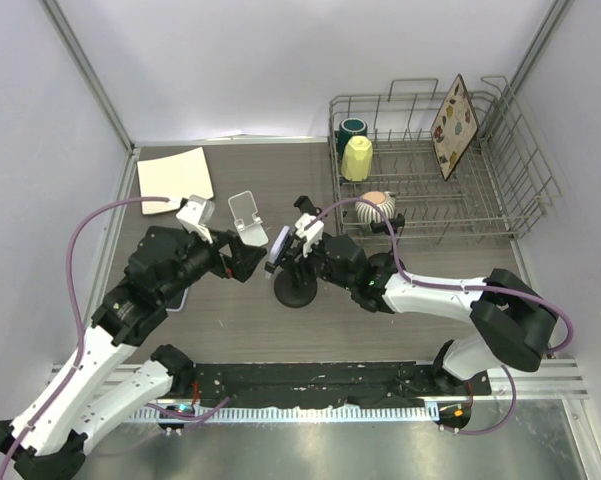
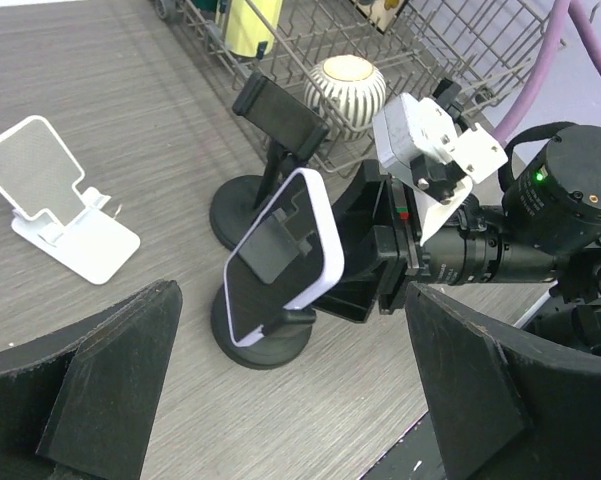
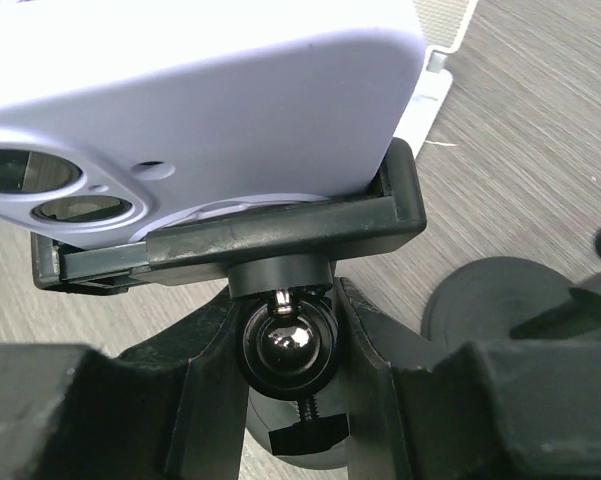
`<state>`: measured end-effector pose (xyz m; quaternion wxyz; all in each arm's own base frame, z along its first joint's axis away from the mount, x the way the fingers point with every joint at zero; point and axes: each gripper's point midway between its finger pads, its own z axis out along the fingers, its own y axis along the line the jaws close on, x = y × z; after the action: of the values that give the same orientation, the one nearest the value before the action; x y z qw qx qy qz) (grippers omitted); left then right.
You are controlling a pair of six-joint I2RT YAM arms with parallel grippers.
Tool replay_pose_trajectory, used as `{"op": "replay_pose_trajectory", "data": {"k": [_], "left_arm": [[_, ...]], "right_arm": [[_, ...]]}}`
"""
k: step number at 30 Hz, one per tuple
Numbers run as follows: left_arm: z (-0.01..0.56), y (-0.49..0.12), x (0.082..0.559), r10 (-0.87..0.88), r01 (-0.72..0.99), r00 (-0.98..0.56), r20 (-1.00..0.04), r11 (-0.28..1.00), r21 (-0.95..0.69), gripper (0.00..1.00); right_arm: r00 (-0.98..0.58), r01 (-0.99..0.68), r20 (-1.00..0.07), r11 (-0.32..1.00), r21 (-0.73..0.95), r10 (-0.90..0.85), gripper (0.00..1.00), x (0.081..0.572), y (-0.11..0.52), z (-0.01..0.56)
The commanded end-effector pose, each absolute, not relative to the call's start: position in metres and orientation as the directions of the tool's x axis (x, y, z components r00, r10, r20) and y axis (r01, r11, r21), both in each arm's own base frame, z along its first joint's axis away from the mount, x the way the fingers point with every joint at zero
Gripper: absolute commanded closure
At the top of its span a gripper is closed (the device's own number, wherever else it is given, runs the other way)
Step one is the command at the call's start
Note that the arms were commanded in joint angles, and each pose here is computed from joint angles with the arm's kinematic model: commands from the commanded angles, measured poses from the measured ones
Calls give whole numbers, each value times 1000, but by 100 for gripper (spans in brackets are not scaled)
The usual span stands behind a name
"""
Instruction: Remove the phone from the phone stand
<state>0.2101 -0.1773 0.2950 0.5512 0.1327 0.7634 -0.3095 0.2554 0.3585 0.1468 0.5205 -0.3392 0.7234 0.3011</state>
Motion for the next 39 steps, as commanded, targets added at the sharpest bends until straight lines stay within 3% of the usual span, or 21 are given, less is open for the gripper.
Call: {"op": "replay_pose_trajectory", "data": {"k": [1, 8, 14, 29, 30, 39], "left_arm": [[313, -197, 216, -185, 572, -321, -929, 744, -345, 2], [308, -198, 227, -152, 538, -290, -945, 790, -292, 3], [304, -204, 234, -105, 538, -287, -952, 805, -251, 4], [295, -235, 257, -27, 498, -268, -963, 852, -163, 7], [291, -237, 260, -20, 493, -274, -962, 855, -158, 7], [281, -246, 271, -16, 457, -303, -953, 875, -160, 16]], "right_arm": [[-207, -709, -976, 697, 102, -67, 90, 279, 350, 169], [-196, -720, -979, 686, 106, -55, 52, 273, 346, 181], [-175, -717, -985, 686, 120, -11, 36, 268, 337, 187], [-106, -774, -985, 611, 168, 137, 15, 250, 328, 168], [-114, -770, -985, 615, 171, 131, 9, 252, 328, 159], [-61, -757, -978, 630, 175, 198, 9, 260, 330, 163]]}}
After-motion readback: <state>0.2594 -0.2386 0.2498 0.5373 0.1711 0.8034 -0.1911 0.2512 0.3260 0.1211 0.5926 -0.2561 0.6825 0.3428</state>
